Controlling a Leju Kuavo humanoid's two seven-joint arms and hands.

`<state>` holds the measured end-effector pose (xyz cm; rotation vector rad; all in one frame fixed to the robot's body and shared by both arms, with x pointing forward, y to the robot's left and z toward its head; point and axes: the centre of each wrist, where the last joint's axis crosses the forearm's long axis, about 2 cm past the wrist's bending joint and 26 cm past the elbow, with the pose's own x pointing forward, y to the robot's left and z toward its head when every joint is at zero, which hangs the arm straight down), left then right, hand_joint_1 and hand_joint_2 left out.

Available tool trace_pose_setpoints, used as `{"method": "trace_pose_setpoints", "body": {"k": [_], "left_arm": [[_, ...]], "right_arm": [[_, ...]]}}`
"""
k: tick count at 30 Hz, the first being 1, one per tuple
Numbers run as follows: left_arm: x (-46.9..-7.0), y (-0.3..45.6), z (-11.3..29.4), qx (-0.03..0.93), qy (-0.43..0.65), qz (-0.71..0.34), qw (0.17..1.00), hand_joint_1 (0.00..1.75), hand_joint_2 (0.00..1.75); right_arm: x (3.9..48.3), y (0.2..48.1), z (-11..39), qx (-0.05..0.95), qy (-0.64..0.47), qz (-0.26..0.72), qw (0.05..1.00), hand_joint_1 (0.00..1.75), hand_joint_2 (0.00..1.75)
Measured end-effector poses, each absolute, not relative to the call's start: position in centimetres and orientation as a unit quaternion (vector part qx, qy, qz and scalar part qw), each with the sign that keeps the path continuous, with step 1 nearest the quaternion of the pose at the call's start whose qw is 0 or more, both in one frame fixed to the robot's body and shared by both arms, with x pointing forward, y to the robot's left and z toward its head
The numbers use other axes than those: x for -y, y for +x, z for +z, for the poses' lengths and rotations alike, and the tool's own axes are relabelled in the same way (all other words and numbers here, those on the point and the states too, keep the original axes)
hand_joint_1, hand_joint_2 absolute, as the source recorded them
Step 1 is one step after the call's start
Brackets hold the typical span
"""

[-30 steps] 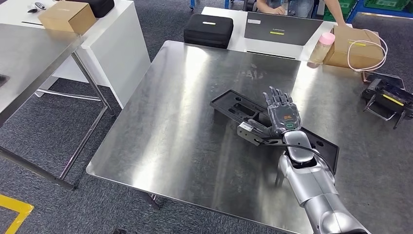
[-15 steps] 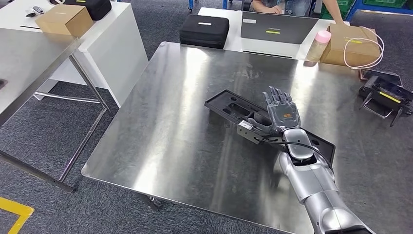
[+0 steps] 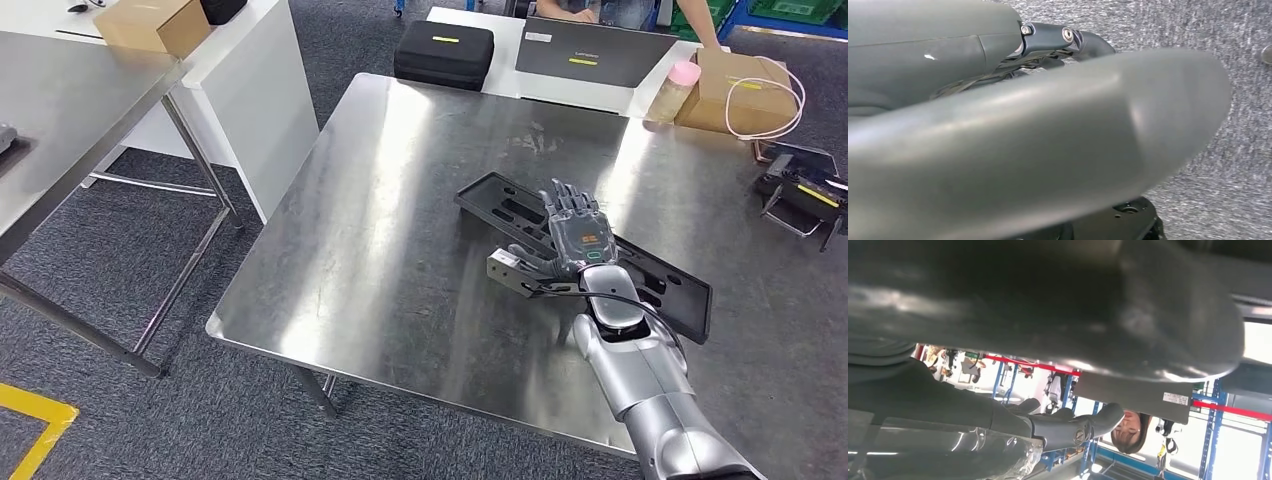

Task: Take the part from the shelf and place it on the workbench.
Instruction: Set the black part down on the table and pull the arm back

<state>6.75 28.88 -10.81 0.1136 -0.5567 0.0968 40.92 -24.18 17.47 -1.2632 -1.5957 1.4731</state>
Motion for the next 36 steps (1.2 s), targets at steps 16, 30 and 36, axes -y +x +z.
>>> {"method": "trace_pose_setpoints", "body": {"k": [16, 30, 36], "left_arm": [[-28.93, 6.87, -10.79, 0.273, 0.057, 0.046, 0.959, 0.0, 0.0], [-28.93, 7.14, -10.74, 0.276, 0.057, 0.048, 0.958, 0.0, 0.0], [-28.97, 6.97, -10.77, 0.274, 0.058, 0.052, 0.959, 0.0, 0.0]], "right_arm": [[24.29, 41.13, 17.84, 0.604, -0.483, 0.556, 0.305, 0.0, 0.0], [24.83, 40.99, 17.56, 0.598, -0.485, 0.559, 0.307, 0.0, 0.0], [24.71, 41.0, 17.73, 0.601, -0.485, 0.558, 0.305, 0.0, 0.0]]}}
